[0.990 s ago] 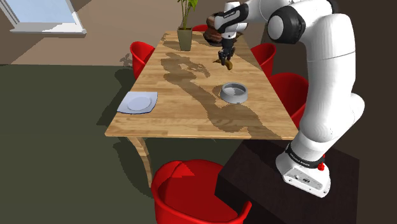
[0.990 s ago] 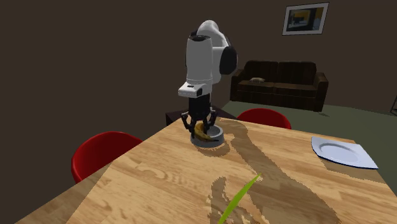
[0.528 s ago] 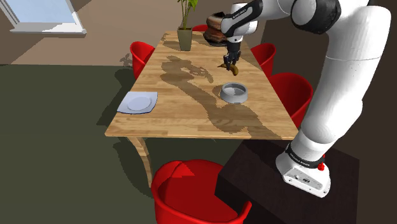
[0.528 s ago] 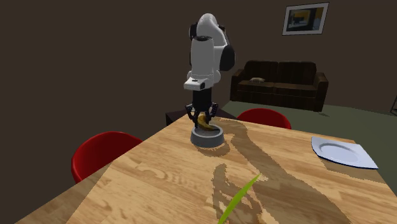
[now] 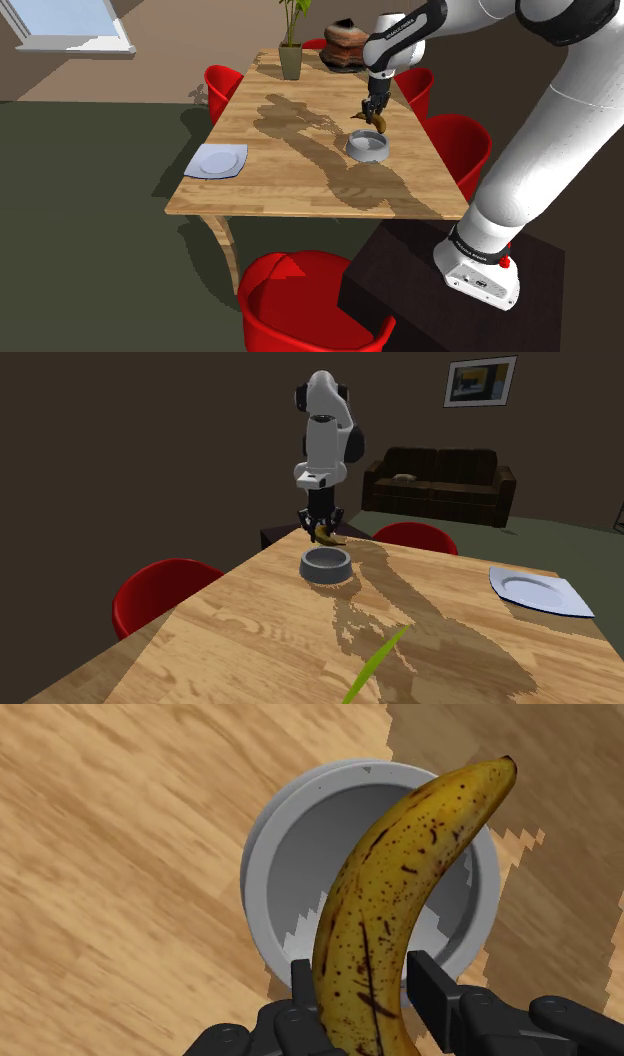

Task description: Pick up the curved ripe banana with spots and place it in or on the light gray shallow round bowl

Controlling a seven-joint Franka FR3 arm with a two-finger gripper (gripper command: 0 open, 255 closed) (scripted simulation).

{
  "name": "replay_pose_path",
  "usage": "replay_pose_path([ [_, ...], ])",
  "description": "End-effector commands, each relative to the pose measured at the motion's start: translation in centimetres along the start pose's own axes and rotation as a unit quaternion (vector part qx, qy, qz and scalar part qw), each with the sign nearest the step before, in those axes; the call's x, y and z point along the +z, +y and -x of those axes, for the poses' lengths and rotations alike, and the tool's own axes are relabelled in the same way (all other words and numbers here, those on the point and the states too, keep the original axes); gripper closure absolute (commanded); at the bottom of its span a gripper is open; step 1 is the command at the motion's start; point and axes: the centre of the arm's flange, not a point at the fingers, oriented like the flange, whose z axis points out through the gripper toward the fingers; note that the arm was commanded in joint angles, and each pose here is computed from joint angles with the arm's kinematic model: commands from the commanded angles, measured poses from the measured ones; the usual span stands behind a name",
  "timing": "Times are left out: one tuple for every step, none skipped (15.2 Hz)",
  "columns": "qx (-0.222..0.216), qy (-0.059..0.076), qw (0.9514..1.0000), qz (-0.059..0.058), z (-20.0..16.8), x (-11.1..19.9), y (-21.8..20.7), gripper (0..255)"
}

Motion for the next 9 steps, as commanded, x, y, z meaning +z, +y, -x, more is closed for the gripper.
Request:
replay_pose_path([
  [0.0, 0.0, 1.0, 0.0, 0.4, 0.9, -0.1, 255],
  [0.0, 0.0, 1.0, 0.0, 0.4, 1.4, -0.1, 255],
  [0.0, 0.0, 1.0, 0.0, 0.4, 1.9, -0.1, 255],
  [0.0, 0.0, 1.0, 0.0, 0.4, 2.5, -0.1, 255],
  [0.0, 0.0, 1.0, 0.0, 0.4, 3.0, -0.1, 255],
  [0.0, 0.0, 1.0, 0.0, 0.4, 3.5, -0.1, 255],
  [0.0, 0.0, 1.0, 0.0, 0.4, 4.0, -0.1, 255],
  [0.0, 0.0, 1.0, 0.0, 0.4, 4.6, -0.1, 255],
  [0.0, 0.0, 1.0, 0.0, 0.4, 5.1, -0.1, 255],
])
